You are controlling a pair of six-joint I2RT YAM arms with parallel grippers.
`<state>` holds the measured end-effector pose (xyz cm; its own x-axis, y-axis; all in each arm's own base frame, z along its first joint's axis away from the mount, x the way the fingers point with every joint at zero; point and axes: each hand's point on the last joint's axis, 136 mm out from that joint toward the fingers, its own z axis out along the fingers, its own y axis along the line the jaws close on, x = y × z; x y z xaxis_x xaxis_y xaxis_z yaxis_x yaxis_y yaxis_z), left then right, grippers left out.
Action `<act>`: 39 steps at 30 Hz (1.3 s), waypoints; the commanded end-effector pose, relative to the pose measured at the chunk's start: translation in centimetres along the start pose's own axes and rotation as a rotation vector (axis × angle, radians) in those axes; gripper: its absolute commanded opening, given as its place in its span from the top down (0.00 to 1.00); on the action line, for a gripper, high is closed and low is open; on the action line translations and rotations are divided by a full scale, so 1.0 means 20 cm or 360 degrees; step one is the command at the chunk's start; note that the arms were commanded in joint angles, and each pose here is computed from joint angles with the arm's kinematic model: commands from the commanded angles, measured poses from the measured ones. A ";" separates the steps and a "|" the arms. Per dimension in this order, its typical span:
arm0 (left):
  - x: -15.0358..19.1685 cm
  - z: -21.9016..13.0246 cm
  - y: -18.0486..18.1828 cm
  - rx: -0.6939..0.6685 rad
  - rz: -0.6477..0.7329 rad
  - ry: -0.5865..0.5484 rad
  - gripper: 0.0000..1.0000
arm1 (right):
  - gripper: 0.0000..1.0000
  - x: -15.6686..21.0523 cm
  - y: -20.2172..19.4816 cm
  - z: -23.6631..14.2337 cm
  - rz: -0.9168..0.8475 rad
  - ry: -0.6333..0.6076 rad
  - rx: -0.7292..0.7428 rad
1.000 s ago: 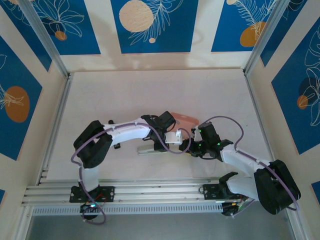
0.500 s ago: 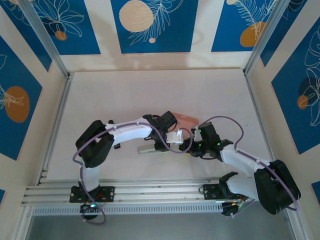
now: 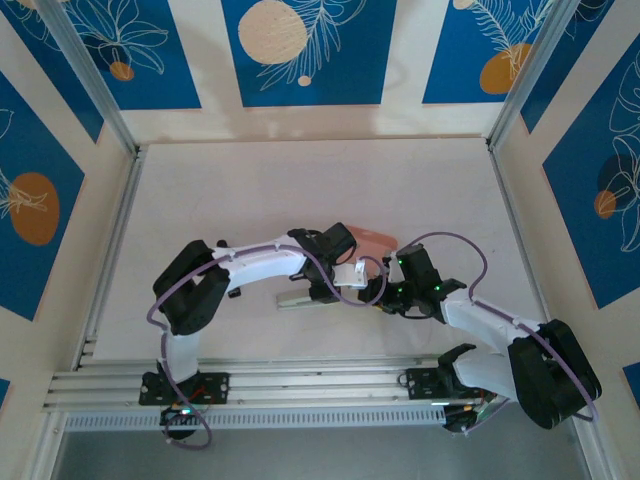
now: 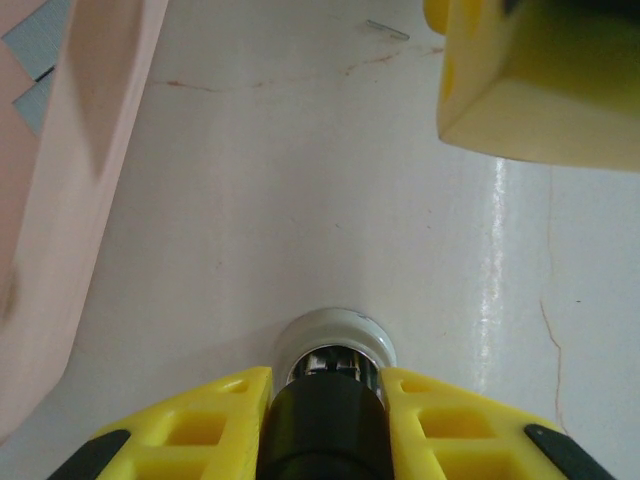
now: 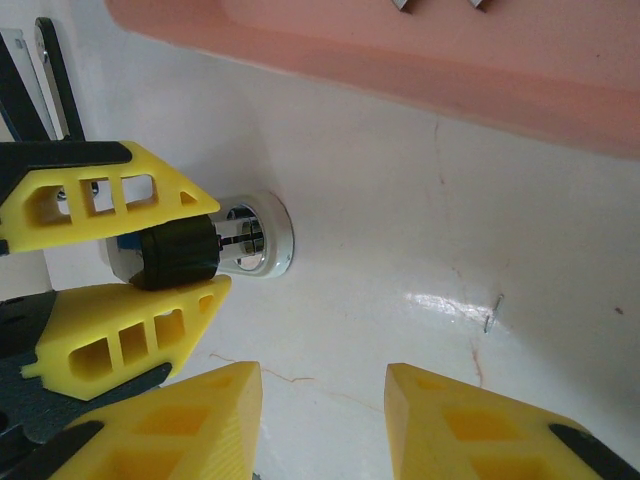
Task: Load the staples into the stapler
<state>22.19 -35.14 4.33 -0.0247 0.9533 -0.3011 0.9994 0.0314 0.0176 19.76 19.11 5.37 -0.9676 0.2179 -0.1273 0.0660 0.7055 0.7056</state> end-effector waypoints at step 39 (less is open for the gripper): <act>-0.08 -0.18 0.01 -0.0200 -0.0173 -0.0283 0.40 | 0.62 0.00 0.06 -0.03 -0.0051 0.0024 -0.0053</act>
<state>22.22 -34.79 5.90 -0.1100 0.9156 -0.3868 0.9871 0.1461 0.0651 19.50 18.85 5.14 -0.9691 0.2188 -0.1140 0.0785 0.7114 0.6984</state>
